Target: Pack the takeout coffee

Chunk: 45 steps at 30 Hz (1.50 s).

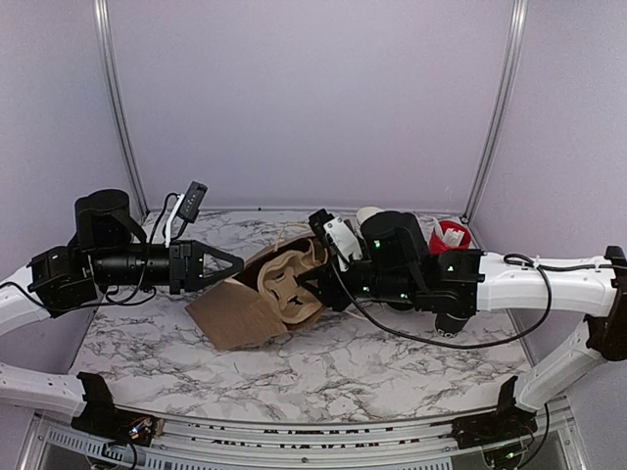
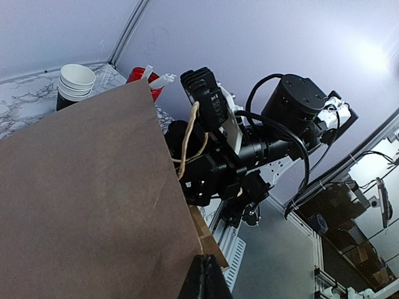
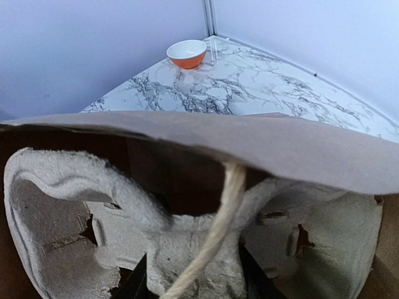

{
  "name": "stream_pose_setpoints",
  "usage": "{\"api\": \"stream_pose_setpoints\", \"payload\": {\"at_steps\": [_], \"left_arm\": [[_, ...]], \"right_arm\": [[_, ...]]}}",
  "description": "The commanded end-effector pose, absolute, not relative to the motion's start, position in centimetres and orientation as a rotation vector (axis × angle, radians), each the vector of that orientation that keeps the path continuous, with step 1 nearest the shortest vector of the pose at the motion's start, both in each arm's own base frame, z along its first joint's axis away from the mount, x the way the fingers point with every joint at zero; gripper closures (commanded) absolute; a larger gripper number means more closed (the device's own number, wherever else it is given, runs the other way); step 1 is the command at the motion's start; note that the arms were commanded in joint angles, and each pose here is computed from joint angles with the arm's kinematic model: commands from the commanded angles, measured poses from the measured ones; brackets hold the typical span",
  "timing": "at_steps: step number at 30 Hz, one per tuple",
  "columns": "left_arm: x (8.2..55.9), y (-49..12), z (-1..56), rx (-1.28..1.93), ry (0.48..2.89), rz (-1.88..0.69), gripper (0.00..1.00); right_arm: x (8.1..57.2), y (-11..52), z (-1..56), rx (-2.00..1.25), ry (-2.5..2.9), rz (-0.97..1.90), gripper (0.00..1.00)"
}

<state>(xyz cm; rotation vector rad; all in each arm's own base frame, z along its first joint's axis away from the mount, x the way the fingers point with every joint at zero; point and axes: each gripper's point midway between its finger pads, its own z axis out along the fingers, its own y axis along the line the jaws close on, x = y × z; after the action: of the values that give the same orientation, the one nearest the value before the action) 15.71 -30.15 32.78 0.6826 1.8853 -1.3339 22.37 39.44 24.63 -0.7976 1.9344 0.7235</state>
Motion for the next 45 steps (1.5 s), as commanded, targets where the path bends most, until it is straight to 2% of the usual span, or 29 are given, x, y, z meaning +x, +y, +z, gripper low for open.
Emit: {"api": "stream_pose_setpoints", "payload": {"at_steps": [1, 11, 18, 26, 31, 40, 45], "left_arm": [[16.5, -30.3, 34.6, 0.583, 1.828, -1.384, 1.00], [17.1, -30.6, 35.5, 0.457, 1.801, -1.484, 1.00], [17.2, -30.7, 36.4, 0.425, 1.758, -1.532, 1.00], [17.6, -30.0, 37.1, 0.361, 1.736, -1.527, 1.00], [18.8, -28.7, 36.1, 0.201, 1.764, -1.499, 1.00], [21.5, -25.1, 32.4, -0.181, 1.813, -1.477, 1.00], [22.7, -22.8, 31.9, -0.292, 1.822, -1.404, 1.00]], "right_arm": [[23.0, 40.0, 26.6, -0.754, 1.921, 0.686, 0.63], [23.4, 39.9, 26.7, -0.775, 2.020, 0.539, 0.64], [22.1, 40.6, 28.1, -0.858, 2.066, 0.539, 0.62], [22.7, 41.8, 26.3, -0.891, 2.153, 0.450, 0.60], [23.6, 42.8, 26.5, -0.899, 2.168, 0.424, 0.57], [26.0, 46.5, 24.7, -1.003, 2.207, 0.436, 0.57], [27.1, 48.6, 23.3, -1.053, 2.222, 0.421, 0.57]]}}
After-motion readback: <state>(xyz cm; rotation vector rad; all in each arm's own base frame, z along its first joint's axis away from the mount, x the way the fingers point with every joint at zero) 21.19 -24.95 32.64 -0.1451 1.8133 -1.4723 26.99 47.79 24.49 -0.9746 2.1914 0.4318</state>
